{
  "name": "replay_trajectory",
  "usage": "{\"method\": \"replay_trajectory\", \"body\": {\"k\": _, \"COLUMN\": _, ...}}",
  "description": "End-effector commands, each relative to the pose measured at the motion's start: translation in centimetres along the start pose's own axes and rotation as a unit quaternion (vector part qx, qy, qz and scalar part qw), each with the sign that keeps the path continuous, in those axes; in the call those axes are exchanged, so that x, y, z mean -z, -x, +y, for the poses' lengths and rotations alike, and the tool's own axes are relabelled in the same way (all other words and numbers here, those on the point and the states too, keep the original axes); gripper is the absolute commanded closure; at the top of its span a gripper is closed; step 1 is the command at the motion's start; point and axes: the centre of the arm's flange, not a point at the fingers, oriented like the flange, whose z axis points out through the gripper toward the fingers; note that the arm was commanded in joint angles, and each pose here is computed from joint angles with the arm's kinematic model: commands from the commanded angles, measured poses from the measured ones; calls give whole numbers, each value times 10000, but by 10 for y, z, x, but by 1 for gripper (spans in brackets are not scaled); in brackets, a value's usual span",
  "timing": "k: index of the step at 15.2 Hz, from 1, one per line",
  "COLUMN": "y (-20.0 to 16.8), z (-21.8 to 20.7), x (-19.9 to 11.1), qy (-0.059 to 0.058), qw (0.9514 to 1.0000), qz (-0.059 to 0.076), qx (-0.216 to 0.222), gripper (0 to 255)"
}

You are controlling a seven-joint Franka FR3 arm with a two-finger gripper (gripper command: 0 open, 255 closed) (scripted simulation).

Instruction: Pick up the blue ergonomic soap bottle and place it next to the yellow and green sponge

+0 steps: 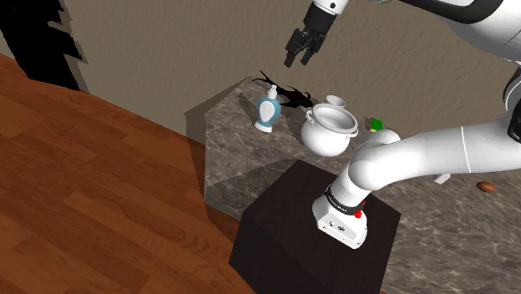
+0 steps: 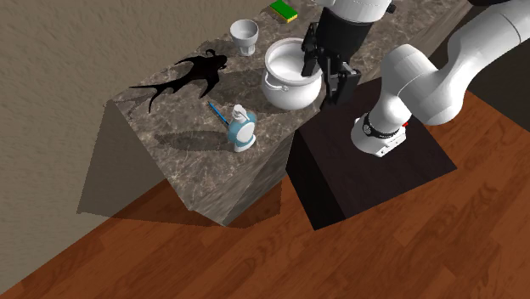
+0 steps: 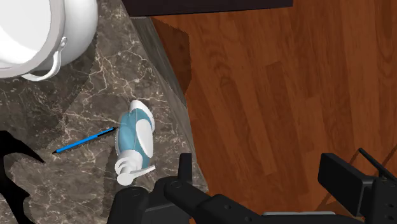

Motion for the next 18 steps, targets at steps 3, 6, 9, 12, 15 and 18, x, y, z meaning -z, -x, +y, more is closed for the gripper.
{"method": "replay_trajectory", "body": {"k": 3, "y": -3, "z": 21, "x": -19, "qy": -101, "qw": 9999, "qz": 41, "qx": 98, "gripper": 0}}
{"method": "replay_trajectory", "body": {"k": 6, "y": -8, "z": 52, "x": -48, "qy": -252, "qw": 9993, "qz": 101, "qx": 244, "gripper": 0}}
{"method": "replay_trajectory", "body": {"k": 9, "y": -15, "z": 82, "x": -78, "qy": -403, "qw": 9983, "qz": 162, "qx": 390, "gripper": 0}}
{"method": "replay_trajectory", "body": {"k": 12, "y": -22, "z": 111, "x": -108, "qy": -554, "qw": 9968, "qz": 223, "qx": 537, "gripper": 0}}
{"method": "replay_trajectory", "body": {"k": 15, "y": -31, "z": 138, "x": -140, "qy": -705, "qw": 9948, "qz": 283, "qx": 683, "gripper": 0}}
{"method": "replay_trajectory", "body": {"k": 18, "y": -42, "z": 165, "x": -172, "qy": -855, "qw": 9923, "qz": 344, "qx": 828, "gripper": 0}}
